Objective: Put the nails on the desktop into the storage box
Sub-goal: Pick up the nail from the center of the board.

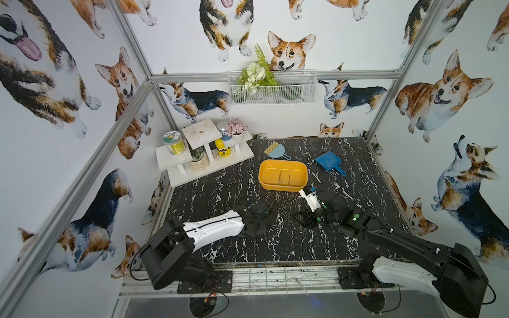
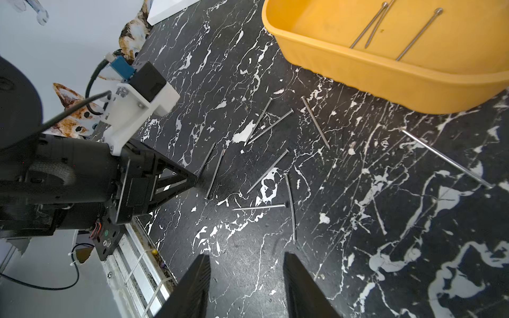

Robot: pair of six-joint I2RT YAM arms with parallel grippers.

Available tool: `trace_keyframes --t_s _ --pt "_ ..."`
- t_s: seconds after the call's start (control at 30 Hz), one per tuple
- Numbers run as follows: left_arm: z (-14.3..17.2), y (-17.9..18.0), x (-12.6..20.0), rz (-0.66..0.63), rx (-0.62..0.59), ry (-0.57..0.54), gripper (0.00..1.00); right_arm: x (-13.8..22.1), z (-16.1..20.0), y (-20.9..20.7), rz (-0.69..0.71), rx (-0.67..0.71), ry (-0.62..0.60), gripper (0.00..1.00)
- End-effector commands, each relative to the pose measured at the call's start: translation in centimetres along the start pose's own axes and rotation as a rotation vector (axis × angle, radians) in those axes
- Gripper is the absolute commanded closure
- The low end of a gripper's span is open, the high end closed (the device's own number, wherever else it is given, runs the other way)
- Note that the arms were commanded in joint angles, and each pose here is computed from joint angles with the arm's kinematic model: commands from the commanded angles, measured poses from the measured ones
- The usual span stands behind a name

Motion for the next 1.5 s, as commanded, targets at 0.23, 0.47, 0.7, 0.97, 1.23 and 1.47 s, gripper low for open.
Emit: trace_keyframes --t_s 0.23,0.47,0.7,0.97,1.23,1.47 --pt "0.3 0.3 -1.2 -0.043 -0.037 0.02 0.72 0.0 -0.7 0.2 -0.006 0.009 -0.037 0.51" --pt "0.6 0.5 -1.6 -0.05 -0.04 0.032 0.76 0.1 -0.7 0.1 -0.005 0.011 -0.039 0.51" --pt "1.6 2.4 -2.5 -0.085 -0.035 0.063 0.88 0.1 -0.9 0.2 -0.003 0.012 -0.046 0.51" --pt "1.8 3.1 -2.0 -0.076 -0.028 0.058 1.0 0.1 -0.9 0.2 -0.004 0.013 -0.049 0.51" --pt "0.7 2.3 0.0 -0.059 -0.042 0.022 1.0 0.2 -0.9 0.2 -0.004 0.014 -0.049 0.51" --pt "-1.3 0.6 2.4 -0.007 -0.042 -0.018 1.0 0.1 -0.7 0.1 0.0 0.015 -0.045 0.51"
Point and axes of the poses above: each gripper's point midway between its finger pads, its own x axis back along the fingers, its own y axis along the line the jaws close on, z = x × y, the point moved 7 cm from there along x, back along the fingers, and after that the axes turned 15 degrees about x, right-handed, at the moved point
